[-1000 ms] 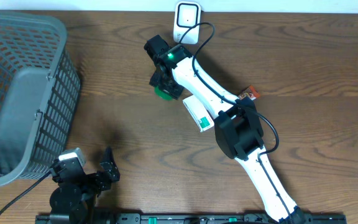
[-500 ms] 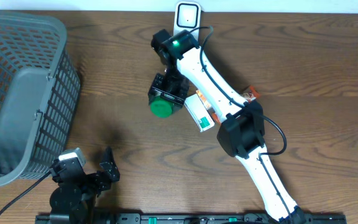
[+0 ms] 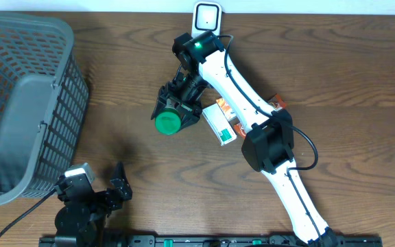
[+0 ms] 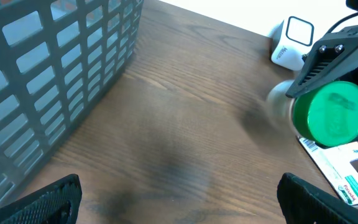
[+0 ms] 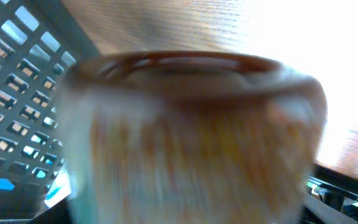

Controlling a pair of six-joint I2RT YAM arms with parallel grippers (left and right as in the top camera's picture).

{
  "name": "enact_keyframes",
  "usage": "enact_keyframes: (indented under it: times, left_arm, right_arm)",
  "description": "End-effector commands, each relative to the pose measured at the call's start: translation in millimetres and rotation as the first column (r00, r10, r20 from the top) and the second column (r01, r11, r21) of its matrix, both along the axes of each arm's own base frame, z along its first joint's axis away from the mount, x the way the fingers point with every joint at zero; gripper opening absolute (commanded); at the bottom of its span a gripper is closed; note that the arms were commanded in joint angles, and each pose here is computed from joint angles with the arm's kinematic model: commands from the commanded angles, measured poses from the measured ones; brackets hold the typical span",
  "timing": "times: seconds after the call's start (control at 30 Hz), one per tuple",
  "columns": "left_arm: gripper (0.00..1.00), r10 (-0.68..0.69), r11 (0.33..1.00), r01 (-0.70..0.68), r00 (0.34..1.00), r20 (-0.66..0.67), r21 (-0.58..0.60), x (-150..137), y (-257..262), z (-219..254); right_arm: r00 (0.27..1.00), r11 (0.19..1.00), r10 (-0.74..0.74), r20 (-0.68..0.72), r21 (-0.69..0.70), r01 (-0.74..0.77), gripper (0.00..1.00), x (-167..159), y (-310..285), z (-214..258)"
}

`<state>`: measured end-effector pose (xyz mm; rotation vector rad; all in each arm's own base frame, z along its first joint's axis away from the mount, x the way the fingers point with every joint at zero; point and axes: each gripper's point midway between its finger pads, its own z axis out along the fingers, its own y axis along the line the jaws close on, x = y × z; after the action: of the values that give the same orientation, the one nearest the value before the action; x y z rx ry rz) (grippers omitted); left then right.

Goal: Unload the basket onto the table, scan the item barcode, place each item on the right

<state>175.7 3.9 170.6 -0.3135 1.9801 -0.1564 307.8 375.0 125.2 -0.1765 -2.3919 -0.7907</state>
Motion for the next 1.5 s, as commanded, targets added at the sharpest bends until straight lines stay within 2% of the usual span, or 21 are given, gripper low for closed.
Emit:
enact_keyframes:
  times: [0.0,0.13,0.3,0.53,0.67,0.77,0.9,1.13,1.23,1.33,1.4,1.43,1.47]
  left_arm:
    - [0.98,-0.022,1.000,0.022,1.000,-0.002,0.009,0,-3,-1]
    - [0.98,-0.022,1.000,0.022,1.000,-0.002,0.009,0,-3,-1]
    - [0.98,-0.022,1.000,0.022,1.000,-0.002,0.009,0,-3,-1]
    - [0.98,-0.022,1.000,0.022,1.000,-0.002,0.009,0,-3,-1]
    - [0.98,-0.022,1.000,0.022,1.000,-0.002,0.009,0,-3,-1]
    - [0.98,-0.022,1.000,0.022,1.000,-0.002,0.009,0,-3,-1]
    - [0.98,-0.022,1.000,0.022,1.000,-0.002,0.009,0,-3,-1]
    - [0.98,-0.022,1.000,0.022,1.000,-0.002,0.009,0,-3,-1]
    - [0.98,-0.022,1.000,0.022,1.000,-0.002,0.009,0,-3,-1]
    - [0.98,-0.022,1.000,0.022,1.000,-0.002,0.009,0,-3,-1]
    - [0.98,-0.022,1.000,0.022,1.000,-0.002,0.009,0,-3,-1]
    - [0.98,-0.022,1.000,0.022,1.000,-0.002,0.009,0,-3,-1]
    - [0.98,-0.022,1.000,0.022,1.000,-0.002,0.009,0,-3,-1]
  right_arm:
    - [0.998,0.999,-0.003,-0.066,0.046,0.006,0.72,-6,2,0]
    - [0.982,1.000,-0.014,-0.190,-0.014,0.012,0.71,-22,-7,-26]
    - [0.951,1.000,-0.006,-0.308,0.002,0.007,0.64,-42,-12,-51]
    - [0.959,0.997,0.004,-0.282,-0.067,-0.024,0.60,-44,-26,-72]
    - [0.966,0.989,0.023,-0.259,-0.134,-0.060,0.68,-43,-39,-70]
    - [0.979,0.995,0.051,-0.199,-0.079,-0.068,0.77,-38,-32,-54]
    - [0.993,0.998,0.066,-0.100,-0.007,-0.067,0.95,-28,-24,-20]
    - [0.995,0.991,0.070,0.067,0.107,-0.077,0.95,-27,-18,52]
    - [0.985,0.986,0.075,0.155,0.138,-0.097,0.99,-27,-18,74]
    - [0.901,0.977,0.138,0.411,0.091,-0.191,0.99,-4,-22,74]
    - [0.775,0.964,0.236,0.587,-0.039,-0.264,0.99,17,-29,63]
    - [0.698,0.949,0.301,0.650,-0.132,-0.286,0.99,28,-34,55]
    - [0.657,0.938,0.338,0.675,-0.179,-0.299,0.99,33,-36,52]
